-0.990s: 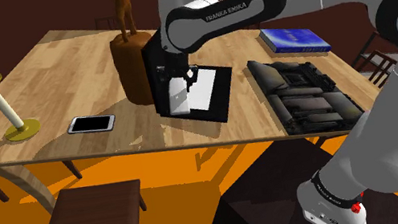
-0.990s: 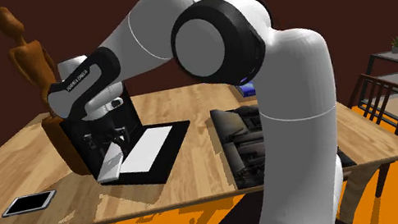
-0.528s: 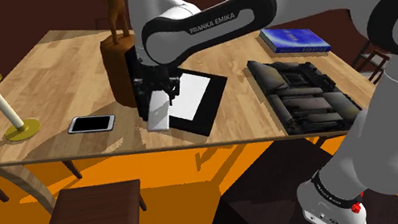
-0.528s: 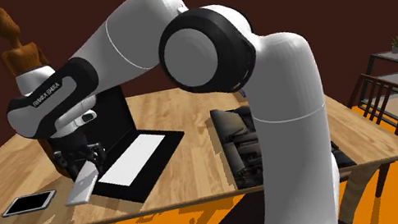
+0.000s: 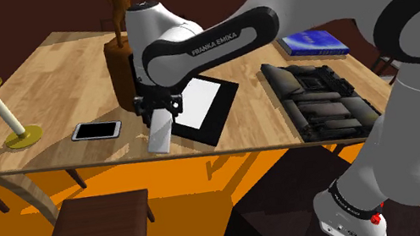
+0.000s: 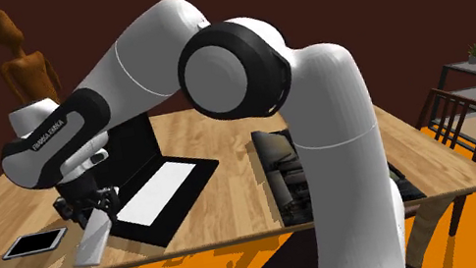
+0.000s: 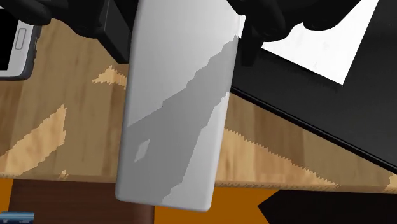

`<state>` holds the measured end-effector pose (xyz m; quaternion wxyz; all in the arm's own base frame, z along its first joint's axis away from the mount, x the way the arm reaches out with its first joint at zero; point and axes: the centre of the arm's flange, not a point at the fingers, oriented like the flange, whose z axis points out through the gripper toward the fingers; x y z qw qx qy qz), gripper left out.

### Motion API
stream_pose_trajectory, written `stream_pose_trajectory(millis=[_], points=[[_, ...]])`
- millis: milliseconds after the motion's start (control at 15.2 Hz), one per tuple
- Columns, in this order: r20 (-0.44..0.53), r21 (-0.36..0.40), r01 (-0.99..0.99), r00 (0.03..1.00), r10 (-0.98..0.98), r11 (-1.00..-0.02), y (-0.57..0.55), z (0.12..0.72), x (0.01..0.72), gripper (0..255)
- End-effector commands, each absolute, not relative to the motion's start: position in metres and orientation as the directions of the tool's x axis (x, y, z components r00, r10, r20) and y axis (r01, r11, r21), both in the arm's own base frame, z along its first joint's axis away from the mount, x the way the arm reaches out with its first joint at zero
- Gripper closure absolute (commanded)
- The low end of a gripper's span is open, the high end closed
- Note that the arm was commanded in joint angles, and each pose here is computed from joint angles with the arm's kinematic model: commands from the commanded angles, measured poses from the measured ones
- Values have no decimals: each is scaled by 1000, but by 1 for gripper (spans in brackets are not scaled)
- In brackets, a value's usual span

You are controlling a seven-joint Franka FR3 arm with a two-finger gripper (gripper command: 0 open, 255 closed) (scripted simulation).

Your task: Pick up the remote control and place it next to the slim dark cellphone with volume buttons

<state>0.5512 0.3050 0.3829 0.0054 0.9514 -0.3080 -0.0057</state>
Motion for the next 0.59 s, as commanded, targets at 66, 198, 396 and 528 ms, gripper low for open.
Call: stream_pose_trajectory(millis=[66,198,396,528], points=[[-8,9,-580,814,-581,-814,309,368,550,255],[-8,9,-580,814,-581,-814,309,357,550,255],[-8,9,-580,814,-581,-814,309,341,550,255],[-8,9,-580,814,-581,-814,309,341,550,255]])
